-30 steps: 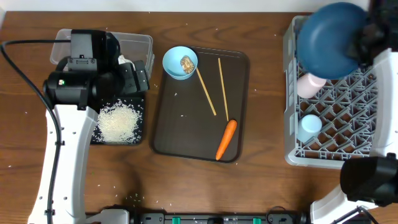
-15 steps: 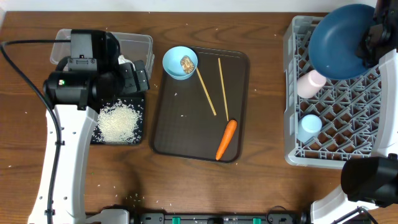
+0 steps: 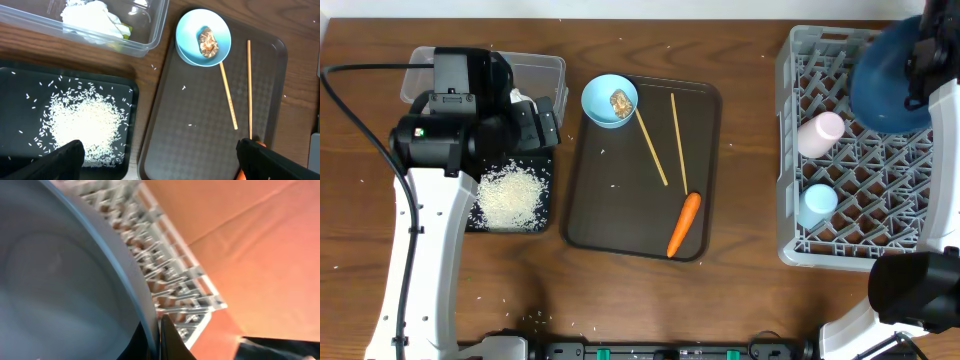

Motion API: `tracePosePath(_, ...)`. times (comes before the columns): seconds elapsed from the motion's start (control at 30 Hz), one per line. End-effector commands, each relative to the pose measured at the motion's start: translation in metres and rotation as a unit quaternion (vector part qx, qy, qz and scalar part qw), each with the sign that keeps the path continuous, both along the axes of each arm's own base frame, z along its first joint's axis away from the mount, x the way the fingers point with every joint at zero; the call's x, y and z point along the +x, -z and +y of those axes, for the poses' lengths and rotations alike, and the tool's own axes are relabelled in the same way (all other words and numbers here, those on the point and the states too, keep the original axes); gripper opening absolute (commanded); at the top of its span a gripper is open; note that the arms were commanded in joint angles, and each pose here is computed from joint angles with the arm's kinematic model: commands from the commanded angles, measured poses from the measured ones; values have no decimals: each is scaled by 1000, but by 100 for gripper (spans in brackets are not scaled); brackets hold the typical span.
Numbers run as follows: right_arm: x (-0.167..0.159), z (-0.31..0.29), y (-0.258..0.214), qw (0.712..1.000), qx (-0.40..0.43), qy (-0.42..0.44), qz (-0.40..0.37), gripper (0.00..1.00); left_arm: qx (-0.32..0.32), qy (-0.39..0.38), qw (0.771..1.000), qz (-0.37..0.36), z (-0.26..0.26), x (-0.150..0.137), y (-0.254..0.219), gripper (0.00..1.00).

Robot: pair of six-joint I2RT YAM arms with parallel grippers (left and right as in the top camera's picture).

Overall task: Sort waste into correct bins and load items into the dishwasher rack
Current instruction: 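Lift the blue bowl with the right gripper toward the dish rack, then lower the blue bowl into the rack's right side and release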

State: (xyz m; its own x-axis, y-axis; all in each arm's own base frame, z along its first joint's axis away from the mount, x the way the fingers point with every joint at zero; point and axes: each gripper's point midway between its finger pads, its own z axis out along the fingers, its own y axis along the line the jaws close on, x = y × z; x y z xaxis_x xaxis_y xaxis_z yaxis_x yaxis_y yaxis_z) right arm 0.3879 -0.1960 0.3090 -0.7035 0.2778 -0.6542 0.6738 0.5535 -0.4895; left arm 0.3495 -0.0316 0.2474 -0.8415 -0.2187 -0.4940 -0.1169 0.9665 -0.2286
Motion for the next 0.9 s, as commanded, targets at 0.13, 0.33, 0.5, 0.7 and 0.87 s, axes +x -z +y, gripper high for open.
tracePosePath(0.13, -13, -36, -53, 993, -106, 42, -22, 1, 5, -3, 1000, 6, 3, 0, 4, 98)
tracePosePath(0.33, -5, -60, -73, 989, -142, 33, -21, 1, 5, -3, 1000, 6, 3, 0, 4, 98)
tracePosePath(0.5, 0, -87, -91, 983, -182, 36, -21, 1, 5, -3, 1000, 6, 3, 0, 4, 98)
tracePosePath(0.7, -1, -120, -95, 977, -204, 58, -27, 1, 5, -3, 1000, 6, 3, 0, 4, 98)
tracePosePath(0.87, -3, -143, -72, 979, -193, 70, -4, 1, 5, -3, 1000, 6, 3, 0, 4, 98)
